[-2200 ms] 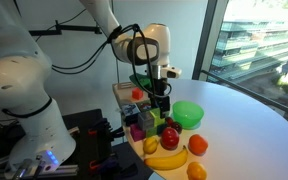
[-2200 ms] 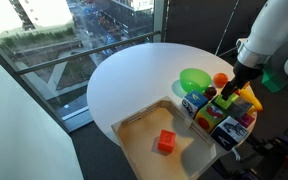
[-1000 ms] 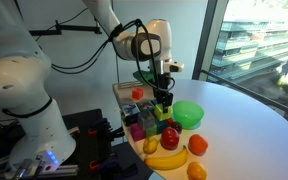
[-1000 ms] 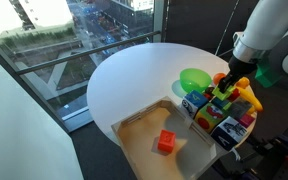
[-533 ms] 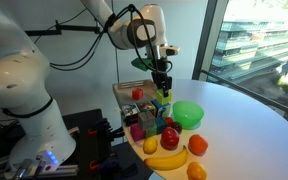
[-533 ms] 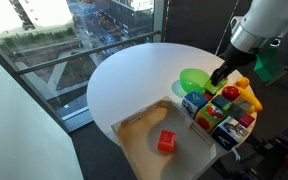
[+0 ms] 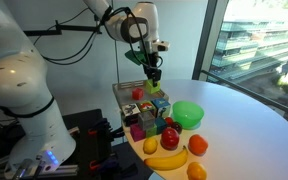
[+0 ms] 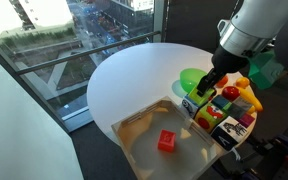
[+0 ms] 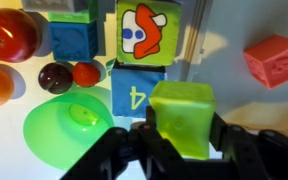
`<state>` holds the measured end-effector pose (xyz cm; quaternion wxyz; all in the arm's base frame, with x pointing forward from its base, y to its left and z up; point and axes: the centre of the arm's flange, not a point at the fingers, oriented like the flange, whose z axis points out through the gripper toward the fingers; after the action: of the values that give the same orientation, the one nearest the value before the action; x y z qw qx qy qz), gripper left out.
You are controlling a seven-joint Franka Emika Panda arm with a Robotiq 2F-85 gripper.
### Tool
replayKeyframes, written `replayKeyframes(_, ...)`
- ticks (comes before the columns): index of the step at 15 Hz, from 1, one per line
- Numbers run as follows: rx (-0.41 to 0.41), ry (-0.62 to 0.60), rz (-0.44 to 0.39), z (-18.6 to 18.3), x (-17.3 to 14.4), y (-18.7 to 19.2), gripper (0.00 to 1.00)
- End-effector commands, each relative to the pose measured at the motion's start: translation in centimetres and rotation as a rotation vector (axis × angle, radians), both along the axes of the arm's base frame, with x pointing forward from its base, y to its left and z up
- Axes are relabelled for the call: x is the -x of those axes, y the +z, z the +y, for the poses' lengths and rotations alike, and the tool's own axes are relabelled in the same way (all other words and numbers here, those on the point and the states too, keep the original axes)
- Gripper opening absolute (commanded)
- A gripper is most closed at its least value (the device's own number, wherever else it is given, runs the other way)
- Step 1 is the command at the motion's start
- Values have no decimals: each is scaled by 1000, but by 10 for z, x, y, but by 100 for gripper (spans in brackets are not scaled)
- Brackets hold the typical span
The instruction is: Put the light green toy block in the box
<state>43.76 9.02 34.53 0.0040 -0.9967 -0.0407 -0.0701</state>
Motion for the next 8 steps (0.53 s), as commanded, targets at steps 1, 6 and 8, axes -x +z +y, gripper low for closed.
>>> replayKeyframes(1, -48, 59, 46, 13, 2, 11, 27)
replayKeyframes(6, -38, 75, 69, 14, 4, 10, 98)
replayKeyframes(8, -31, 72, 64, 13, 4, 14, 100)
